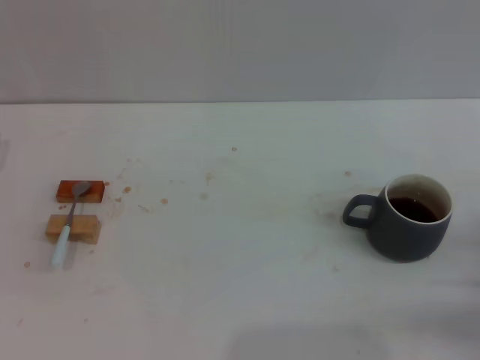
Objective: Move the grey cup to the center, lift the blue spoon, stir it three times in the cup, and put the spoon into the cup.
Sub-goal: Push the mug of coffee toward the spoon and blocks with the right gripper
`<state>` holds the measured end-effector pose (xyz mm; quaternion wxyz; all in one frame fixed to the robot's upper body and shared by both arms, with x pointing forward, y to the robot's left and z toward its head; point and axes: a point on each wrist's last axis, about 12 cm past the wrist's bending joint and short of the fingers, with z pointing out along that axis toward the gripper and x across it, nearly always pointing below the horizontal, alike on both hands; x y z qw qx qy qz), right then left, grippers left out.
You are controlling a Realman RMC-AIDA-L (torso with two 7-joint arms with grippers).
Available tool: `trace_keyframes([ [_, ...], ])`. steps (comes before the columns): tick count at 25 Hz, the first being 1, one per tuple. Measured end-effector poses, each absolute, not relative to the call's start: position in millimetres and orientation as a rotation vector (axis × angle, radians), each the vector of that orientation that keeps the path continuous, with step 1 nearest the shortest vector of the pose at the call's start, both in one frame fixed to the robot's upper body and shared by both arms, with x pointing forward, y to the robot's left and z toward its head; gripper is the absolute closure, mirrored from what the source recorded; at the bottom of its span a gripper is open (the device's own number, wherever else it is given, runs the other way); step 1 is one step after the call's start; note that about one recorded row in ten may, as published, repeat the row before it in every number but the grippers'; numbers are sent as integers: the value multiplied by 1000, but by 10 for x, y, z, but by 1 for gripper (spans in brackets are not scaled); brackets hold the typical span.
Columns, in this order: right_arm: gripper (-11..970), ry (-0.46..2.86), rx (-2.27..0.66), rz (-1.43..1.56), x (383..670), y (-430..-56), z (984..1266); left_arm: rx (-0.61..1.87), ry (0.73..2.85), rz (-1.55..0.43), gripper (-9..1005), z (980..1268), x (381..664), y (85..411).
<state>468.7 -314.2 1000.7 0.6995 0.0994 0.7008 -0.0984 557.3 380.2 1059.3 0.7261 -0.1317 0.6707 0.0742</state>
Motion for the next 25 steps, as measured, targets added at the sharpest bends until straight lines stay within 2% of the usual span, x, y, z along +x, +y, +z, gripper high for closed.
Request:
trace_keyframes([
  [3, 769, 1597, 184, -196, 4694, -3086, 9963, -290, 1472, 164, 144, 10601, 5572, 3801],
  [6, 931, 1625, 126, -163, 4694, -3002, 9926, -289, 1464, 162, 145, 10610, 5574, 3794],
  [17, 932, 1682, 3, -77, 4727, -2803, 9869, -291, 1448, 155, 144, 10645, 5589, 3779],
  [25, 932, 1726, -88, 11, 4891, -2568, 9870, -296, 1437, 145, 144, 10665, 5594, 3770],
])
